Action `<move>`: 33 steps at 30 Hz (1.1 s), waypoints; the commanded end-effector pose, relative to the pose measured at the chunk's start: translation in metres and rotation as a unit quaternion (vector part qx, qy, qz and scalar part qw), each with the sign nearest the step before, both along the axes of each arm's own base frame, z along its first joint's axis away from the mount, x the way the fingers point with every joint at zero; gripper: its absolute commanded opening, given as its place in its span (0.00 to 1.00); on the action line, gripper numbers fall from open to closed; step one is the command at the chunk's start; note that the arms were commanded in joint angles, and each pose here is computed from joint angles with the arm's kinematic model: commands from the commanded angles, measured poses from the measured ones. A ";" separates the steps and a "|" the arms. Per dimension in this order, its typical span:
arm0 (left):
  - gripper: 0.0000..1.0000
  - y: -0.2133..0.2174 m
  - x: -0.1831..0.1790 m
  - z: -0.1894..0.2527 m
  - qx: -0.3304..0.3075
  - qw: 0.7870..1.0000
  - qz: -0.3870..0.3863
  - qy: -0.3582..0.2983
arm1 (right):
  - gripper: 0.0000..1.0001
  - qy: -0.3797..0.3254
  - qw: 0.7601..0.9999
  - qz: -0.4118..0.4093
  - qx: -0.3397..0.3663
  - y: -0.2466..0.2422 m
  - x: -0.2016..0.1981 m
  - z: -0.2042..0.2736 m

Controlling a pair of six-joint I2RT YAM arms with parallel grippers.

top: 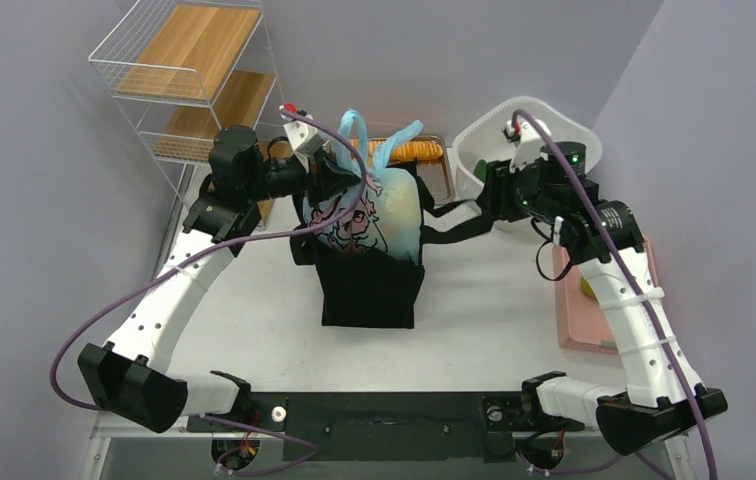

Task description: Untie the knot of the grocery bags and take out the mixed food

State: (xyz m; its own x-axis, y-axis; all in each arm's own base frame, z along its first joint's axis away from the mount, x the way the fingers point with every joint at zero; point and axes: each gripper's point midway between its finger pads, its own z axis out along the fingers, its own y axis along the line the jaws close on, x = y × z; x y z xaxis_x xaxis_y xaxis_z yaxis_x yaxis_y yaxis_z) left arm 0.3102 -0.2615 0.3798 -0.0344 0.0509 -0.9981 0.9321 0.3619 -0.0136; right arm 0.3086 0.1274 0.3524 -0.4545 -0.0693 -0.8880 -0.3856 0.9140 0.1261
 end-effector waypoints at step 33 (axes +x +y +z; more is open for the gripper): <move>0.00 -0.048 -0.106 0.162 -0.073 0.965 -0.175 -0.183 | 0.77 -0.174 0.948 0.263 -0.043 0.159 -0.042 0.102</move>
State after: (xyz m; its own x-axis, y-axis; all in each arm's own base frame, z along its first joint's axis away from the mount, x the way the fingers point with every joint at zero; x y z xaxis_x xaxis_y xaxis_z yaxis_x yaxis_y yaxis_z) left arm 0.2346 -0.3127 0.4912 0.2135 -0.0416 -0.9761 0.9743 0.0821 0.2096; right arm 0.2596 0.2959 0.4419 -0.0830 -0.2822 -0.9558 -0.8328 0.5463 -0.0889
